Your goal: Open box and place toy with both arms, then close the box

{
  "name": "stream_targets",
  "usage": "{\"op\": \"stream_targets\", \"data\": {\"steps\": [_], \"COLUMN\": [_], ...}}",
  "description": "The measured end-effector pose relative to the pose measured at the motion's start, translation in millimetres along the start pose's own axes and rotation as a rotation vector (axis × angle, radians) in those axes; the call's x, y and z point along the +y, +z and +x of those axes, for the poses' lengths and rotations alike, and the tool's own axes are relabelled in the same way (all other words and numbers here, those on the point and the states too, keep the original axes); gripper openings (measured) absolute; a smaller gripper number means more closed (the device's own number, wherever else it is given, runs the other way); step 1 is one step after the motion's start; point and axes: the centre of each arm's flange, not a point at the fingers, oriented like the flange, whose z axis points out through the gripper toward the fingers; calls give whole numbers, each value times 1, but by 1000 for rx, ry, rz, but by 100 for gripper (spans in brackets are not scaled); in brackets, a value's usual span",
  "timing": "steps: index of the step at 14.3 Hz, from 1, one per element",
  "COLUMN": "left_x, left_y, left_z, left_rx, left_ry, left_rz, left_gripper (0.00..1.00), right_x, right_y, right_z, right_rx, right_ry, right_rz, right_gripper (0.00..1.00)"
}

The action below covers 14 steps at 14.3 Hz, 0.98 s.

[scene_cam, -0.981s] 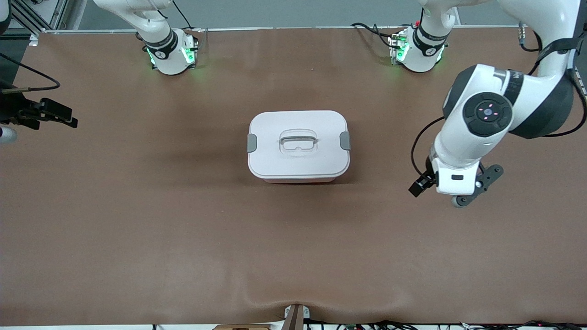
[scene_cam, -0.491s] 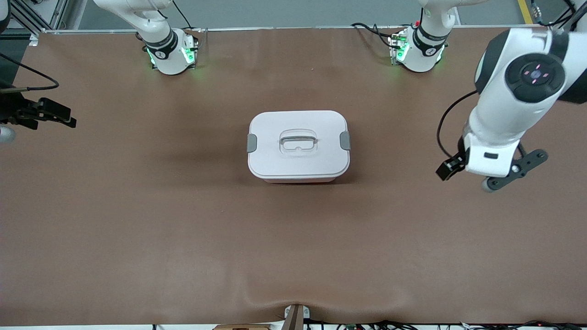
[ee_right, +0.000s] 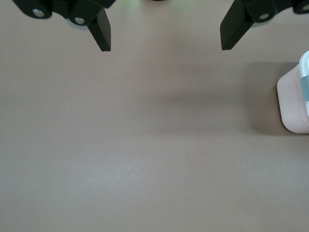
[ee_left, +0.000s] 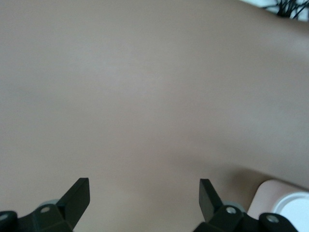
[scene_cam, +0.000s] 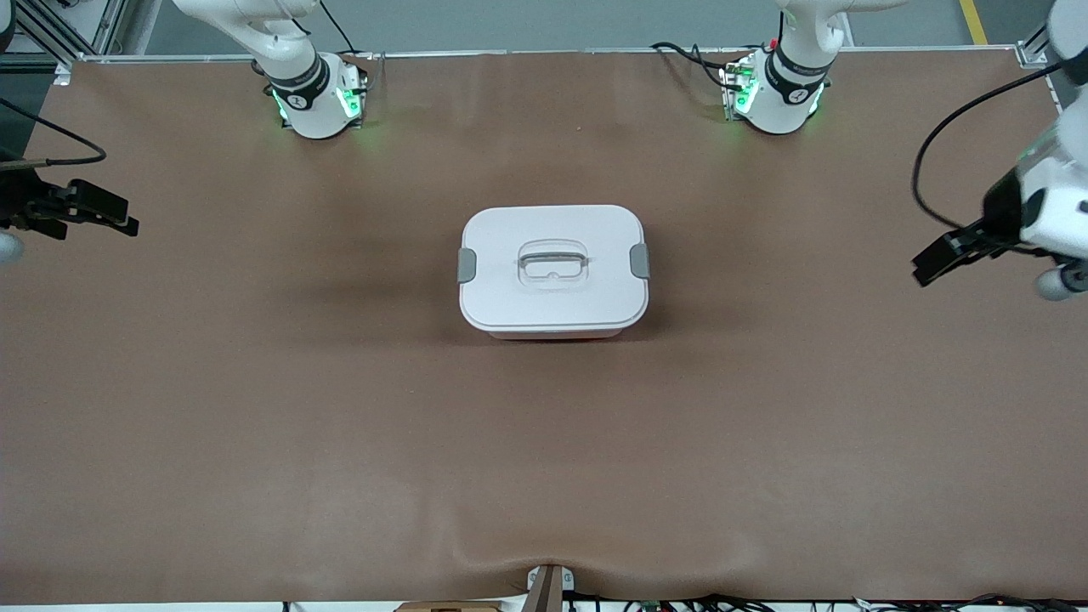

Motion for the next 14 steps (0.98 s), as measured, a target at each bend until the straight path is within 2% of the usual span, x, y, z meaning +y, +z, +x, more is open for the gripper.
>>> {"op": "stream_targets", "data": {"steps": [2,5,8,11,14], "left_x": [-14,-16,-30,-64,-70], "left_y": [-8,-29,-44,-47,-45], "left_z": [-12,-28,-34,-34,-33], "left_rx": [-51,-41,-39,-78,-89], "left_ry": [15,80,158,239,320], "left_rz": [22,18,-36,-52,-54], "left_gripper": [100,100,100,100,100], "right_x": [0,0,0,-1,0], "right_y": [-1,-1,-1,-1,-1], "right_z": [0,0,0,0,0], "right_rx": [3,2,2,1,1], "right_ry": [0,0,0,-1,-1], "right_rz": [0,-1,-1,-1,-4], "right_gripper": [100,100,100,100,100]}}
